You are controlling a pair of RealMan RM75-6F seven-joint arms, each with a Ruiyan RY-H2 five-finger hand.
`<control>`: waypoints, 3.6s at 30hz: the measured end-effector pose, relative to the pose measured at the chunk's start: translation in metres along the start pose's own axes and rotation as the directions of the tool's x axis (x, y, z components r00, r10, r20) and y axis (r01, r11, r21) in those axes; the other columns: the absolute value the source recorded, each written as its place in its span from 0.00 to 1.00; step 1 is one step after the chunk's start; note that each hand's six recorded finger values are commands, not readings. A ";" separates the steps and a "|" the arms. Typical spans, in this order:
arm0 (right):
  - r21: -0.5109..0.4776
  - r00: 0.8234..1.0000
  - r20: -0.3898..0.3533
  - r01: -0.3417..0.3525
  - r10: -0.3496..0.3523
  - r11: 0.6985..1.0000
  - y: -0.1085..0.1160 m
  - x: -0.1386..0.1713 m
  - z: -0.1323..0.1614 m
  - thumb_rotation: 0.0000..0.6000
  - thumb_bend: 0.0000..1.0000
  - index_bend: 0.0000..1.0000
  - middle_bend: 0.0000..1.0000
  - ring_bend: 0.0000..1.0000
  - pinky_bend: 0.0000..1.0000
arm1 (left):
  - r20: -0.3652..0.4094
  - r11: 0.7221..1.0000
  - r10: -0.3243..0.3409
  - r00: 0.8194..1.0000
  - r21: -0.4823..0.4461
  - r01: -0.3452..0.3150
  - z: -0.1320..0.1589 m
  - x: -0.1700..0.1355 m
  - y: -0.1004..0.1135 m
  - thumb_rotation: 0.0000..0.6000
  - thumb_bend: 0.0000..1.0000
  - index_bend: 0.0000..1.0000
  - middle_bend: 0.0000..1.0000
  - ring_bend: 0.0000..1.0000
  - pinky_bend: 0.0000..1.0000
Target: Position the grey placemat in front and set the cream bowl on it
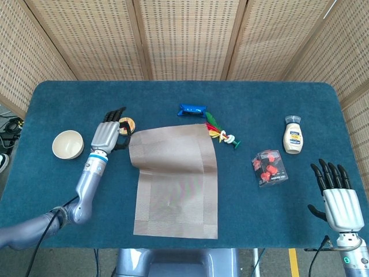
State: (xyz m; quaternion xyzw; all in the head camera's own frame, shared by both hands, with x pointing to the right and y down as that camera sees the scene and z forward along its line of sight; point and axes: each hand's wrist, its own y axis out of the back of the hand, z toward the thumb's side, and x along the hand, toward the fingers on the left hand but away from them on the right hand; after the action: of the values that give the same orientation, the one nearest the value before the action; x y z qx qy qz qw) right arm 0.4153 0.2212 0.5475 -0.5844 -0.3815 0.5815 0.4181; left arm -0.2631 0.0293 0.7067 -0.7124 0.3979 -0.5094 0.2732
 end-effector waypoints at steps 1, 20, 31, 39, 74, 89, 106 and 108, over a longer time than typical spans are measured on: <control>0.000 1.000 0.000 -0.001 0.001 1.000 0.000 0.000 0.000 1.00 0.00 0.02 0.00 0.00 0.00 | -0.020 1.000 0.001 1.000 0.002 -0.001 -0.007 0.002 0.000 1.00 0.73 0.79 0.00 0.00 0.00; 0.025 0.996 -0.079 -0.037 0.039 0.999 -0.013 0.001 0.015 1.00 0.00 0.07 0.00 0.00 0.00 | 0.028 0.988 0.157 0.987 -0.009 -0.157 -0.050 -0.023 0.054 1.00 0.00 0.00 0.00 0.00 0.00; 0.068 0.880 -0.443 -0.158 0.171 0.985 -0.048 -0.005 0.074 1.00 0.00 0.12 0.00 0.00 0.00 | 0.006 0.975 0.220 0.976 0.033 -0.220 -0.075 -0.116 0.095 1.00 0.00 0.00 0.00 0.00 0.00; 0.111 0.704 -0.670 -0.221 0.237 0.969 -0.071 -0.017 0.132 1.00 0.00 0.13 0.00 0.00 0.00 | -0.063 0.976 0.213 0.975 0.067 -0.209 -0.093 -0.187 0.098 1.00 0.00 0.00 0.00 0.00 0.00; 0.238 0.569 -0.749 -0.248 0.340 0.939 -0.139 -0.051 0.239 1.00 0.00 0.16 0.00 0.00 0.00 | -0.112 0.980 0.165 0.980 0.126 -0.151 -0.103 -0.225 0.092 1.00 0.00 0.00 0.00 0.00 0.00; 0.263 0.556 -0.755 -0.230 0.349 0.937 -0.138 -0.046 0.232 1.00 0.00 0.15 0.00 0.00 0.00 | -0.116 0.982 0.154 0.981 0.125 -0.139 -0.105 -0.224 0.092 1.00 0.00 0.00 0.00 0.00 0.00; 0.250 0.575 -0.748 -0.219 0.332 0.943 -0.145 -0.058 0.241 1.00 0.31 0.16 0.00 0.00 0.00 | -0.111 0.982 0.151 0.982 0.127 -0.137 -0.103 -0.224 0.092 1.00 0.00 0.00 0.00 0.00 0.00; 0.243 0.580 -0.748 -0.213 0.323 0.946 -0.145 -0.061 0.243 1.00 0.39 0.16 0.00 0.00 0.00 | -0.110 0.983 0.151 0.982 0.126 -0.137 -0.103 -0.224 0.092 1.00 0.00 0.00 0.00 0.00 0.00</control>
State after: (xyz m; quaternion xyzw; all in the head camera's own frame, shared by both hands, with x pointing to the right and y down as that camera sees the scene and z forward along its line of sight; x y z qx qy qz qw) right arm 0.1767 0.2268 0.7107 -0.8009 -0.0322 0.3501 0.4848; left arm -0.4236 0.1714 0.5539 -0.6328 0.4334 -0.5522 0.3268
